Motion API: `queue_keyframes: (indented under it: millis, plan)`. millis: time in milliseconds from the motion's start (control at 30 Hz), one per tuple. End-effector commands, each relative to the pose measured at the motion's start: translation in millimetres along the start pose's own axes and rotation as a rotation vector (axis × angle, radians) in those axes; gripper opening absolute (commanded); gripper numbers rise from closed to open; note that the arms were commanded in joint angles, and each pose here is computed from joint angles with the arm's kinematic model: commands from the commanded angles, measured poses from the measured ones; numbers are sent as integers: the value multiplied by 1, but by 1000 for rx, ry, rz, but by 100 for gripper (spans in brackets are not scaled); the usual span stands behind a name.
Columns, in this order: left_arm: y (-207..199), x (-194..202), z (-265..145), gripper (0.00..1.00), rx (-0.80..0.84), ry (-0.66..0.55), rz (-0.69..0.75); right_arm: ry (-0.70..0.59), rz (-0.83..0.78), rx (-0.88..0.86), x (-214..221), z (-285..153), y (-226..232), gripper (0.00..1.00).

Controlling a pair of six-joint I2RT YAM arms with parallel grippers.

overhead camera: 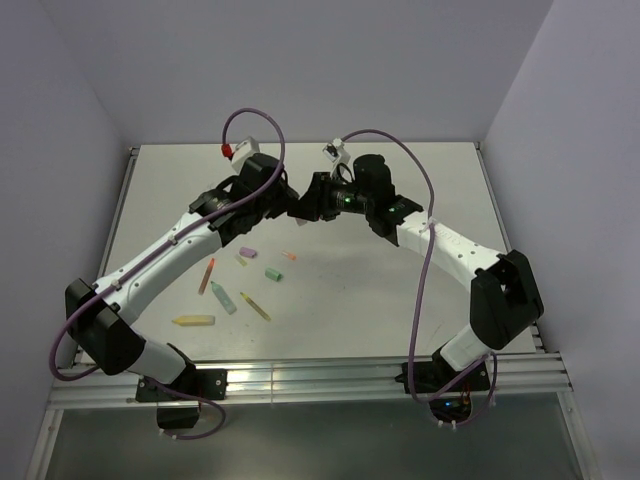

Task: Insert the pens into the pen caps

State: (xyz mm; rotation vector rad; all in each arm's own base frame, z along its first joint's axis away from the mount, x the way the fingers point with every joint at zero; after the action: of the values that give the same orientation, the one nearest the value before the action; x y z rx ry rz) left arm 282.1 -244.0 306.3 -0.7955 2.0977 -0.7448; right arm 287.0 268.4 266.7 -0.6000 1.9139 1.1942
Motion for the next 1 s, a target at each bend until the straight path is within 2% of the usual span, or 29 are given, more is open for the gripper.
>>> queue_keyframes:
  millis: [0, 267, 367, 400, 433, 500, 533, 567, 600, 667, 800, 833, 967]
  plan:
    - [-22, -2, -9, 0, 69, -9, -21, -75, -50, -23, -23, 3, 10, 49]
    - [-24, 5, -12, 0, 87, 8, -20, -69, -36, -16, -21, 8, 6, 36]
    - [-24, 6, -12, 0, 91, 13, -16, -67, -35, -11, -22, 9, 5, 21]
    - [-24, 7, -13, 0, 100, 18, -19, -63, -36, -10, -21, 9, 4, 9]
    - [-25, 7, -14, 0, 107, 17, -18, -59, -34, 0, -21, 9, 3, 1]
    - [-23, 5, -17, 2, 116, 6, -17, -53, -38, 10, -20, 8, 3, 0]
    - [-22, 4, -17, 10, 117, -4, -19, -60, -42, 15, -21, 6, 4, 0]
    - [-22, 2, -21, 32, 125, -13, -20, -57, -46, 19, -20, 5, 4, 0]
    - [-20, 0, -22, 38, 122, -32, -16, -58, -48, 23, -20, 4, 4, 0]
    - [-21, -7, -27, 54, 134, -67, -20, -59, -56, 30, -20, -1, 6, 0]
    - [-23, -22, -36, 69, 143, -127, -27, -46, -71, 35, -17, -4, 7, 0]
    - [-21, -25, -38, 80, 130, -146, -27, -39, -74, 41, -16, -6, 5, 0]
    - [-11, -47, -47, 96, 81, -225, -71, -35, -69, 54, -11, -12, 2, 0]
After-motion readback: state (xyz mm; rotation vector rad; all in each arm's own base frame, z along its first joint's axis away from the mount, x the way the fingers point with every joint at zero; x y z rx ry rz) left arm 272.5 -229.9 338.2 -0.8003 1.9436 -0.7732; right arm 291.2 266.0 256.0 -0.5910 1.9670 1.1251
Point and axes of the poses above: each gripper's point midway between its finger pads, its own z axis out along the fingers, its own y axis along the line the jaws close on, x = y × z, the point moved 8 cm from there along -z, back along the fingers, and after that the axes turned 12 degrees about -z, right-handed, at the moved point
